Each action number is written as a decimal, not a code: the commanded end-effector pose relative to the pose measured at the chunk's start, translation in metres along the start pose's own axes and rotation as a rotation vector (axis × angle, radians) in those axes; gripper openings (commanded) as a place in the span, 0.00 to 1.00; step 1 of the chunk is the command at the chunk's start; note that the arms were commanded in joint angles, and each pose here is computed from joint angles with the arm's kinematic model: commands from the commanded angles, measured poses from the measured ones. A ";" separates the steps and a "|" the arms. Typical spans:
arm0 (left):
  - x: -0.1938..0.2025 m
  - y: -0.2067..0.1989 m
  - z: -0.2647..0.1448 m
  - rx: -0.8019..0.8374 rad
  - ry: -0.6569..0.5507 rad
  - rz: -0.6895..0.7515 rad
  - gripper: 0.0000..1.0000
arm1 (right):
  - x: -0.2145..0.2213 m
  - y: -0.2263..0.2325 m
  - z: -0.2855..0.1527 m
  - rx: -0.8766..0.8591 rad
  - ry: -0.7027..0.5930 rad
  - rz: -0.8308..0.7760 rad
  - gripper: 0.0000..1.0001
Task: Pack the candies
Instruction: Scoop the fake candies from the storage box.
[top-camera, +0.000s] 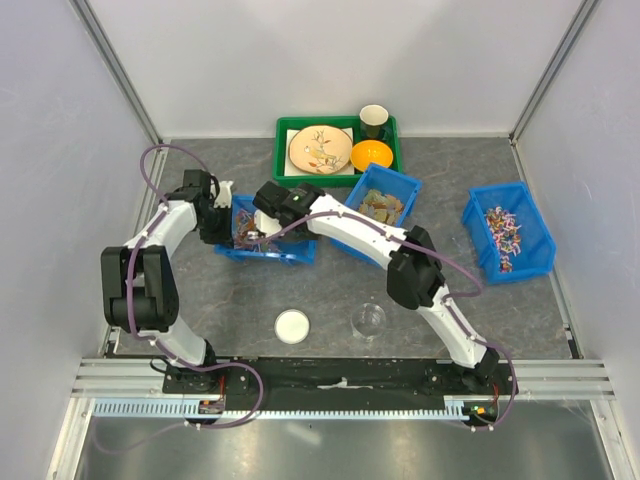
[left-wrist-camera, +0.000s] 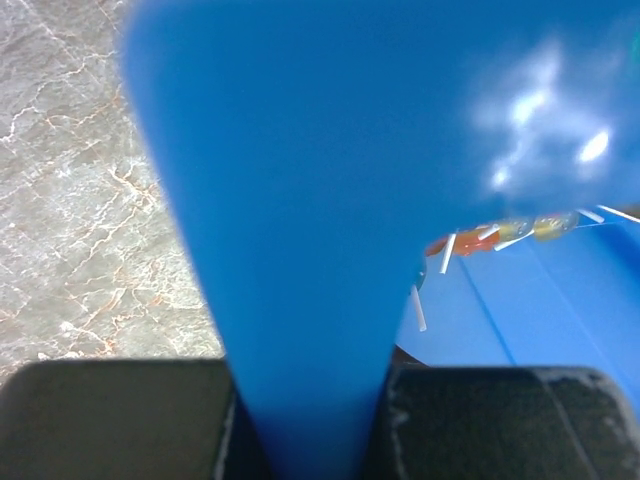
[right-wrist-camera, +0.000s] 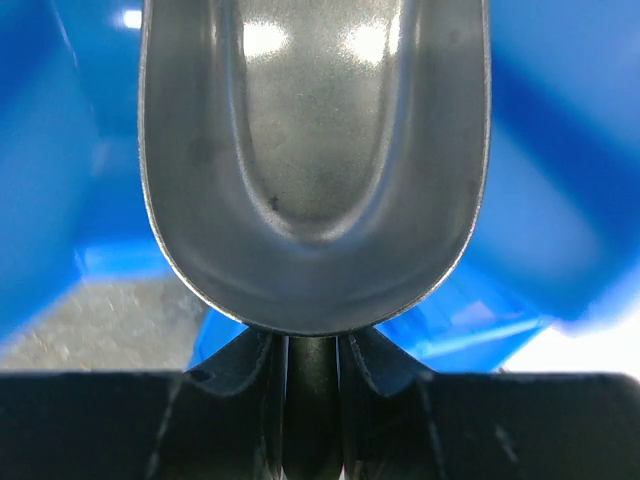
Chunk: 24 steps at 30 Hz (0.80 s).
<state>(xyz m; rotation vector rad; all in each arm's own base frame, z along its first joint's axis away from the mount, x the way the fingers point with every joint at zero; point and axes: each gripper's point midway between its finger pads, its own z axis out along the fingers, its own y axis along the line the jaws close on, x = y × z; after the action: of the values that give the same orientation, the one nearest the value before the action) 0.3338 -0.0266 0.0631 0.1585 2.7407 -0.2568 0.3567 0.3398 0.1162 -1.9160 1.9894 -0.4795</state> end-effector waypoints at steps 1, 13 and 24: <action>-0.045 -0.015 -0.032 0.030 -0.208 0.008 0.02 | 0.001 -0.006 -0.003 0.060 0.058 0.028 0.00; -0.049 0.002 -0.031 -0.063 -0.216 -0.030 0.02 | 0.005 -0.012 -0.017 0.088 0.051 0.073 0.00; -0.047 0.003 -0.027 -0.065 -0.206 -0.038 0.02 | -0.069 0.007 0.027 0.079 -0.119 0.145 0.00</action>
<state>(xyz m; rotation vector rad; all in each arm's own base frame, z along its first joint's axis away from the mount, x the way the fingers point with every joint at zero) 0.3425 -0.0095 0.0729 0.0841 2.6953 -0.0931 0.3637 0.3737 0.0958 -1.7755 2.0428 -0.4663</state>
